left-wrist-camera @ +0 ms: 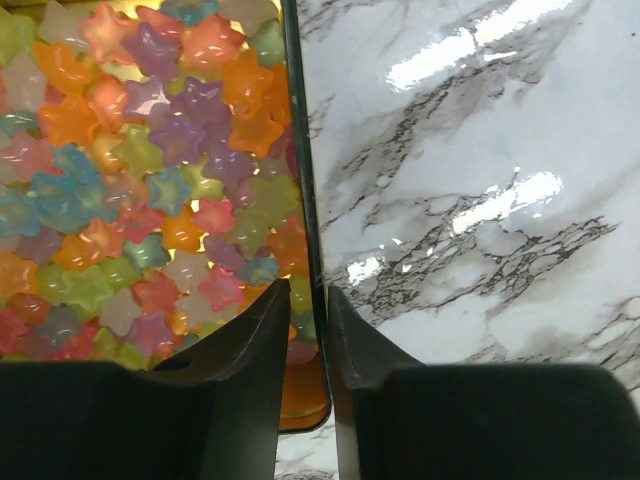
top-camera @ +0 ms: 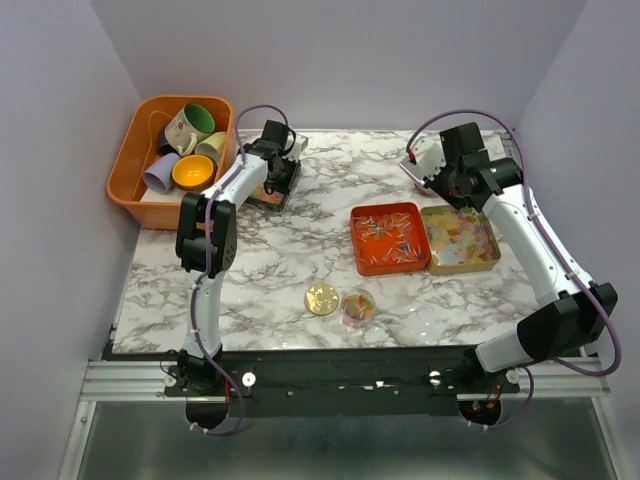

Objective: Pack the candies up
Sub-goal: Move the storage box to the center of the board.

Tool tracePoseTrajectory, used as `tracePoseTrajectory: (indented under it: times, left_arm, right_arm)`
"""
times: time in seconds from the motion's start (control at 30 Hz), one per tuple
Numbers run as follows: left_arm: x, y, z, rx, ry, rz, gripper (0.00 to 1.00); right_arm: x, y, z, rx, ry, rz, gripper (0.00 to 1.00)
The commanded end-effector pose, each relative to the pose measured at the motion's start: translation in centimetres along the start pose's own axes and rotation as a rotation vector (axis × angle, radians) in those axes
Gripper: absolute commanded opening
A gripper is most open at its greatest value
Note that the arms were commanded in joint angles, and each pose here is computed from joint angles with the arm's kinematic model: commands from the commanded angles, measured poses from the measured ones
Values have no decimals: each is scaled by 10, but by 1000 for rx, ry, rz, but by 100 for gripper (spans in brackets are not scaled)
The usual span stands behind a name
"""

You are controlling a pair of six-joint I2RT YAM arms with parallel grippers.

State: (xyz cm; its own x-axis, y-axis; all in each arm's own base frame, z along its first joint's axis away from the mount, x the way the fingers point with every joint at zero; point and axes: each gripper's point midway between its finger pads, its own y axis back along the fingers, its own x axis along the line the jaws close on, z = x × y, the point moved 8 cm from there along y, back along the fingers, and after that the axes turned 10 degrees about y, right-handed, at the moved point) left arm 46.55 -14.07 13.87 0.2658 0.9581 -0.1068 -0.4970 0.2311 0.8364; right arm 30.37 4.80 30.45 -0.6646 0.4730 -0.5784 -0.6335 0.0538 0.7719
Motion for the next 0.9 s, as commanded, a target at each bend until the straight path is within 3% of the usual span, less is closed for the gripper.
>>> tracePoseTrajectory:
  times: [0.0, 0.4, 0.63, 0.87]
  left_arm:
    - [-5, 5, -20, 53, -18, -79, 23]
    - [-11, 39, -89, 95, -89, -125, 15]
    - [-42, 89, -140, 87, -350, -252, 9]
    - [-61, 103, -208, 143, -616, -325, 7]
  right_arm:
    - [-10, 3, 9, -38, -34, -17, 1]
    - [-9, 3, 11, -41, -36, 2, 1]
    - [-8, 5, 9, -47, -36, 3, 1]
    - [-8, 6, 9, -54, -36, 10, 1]
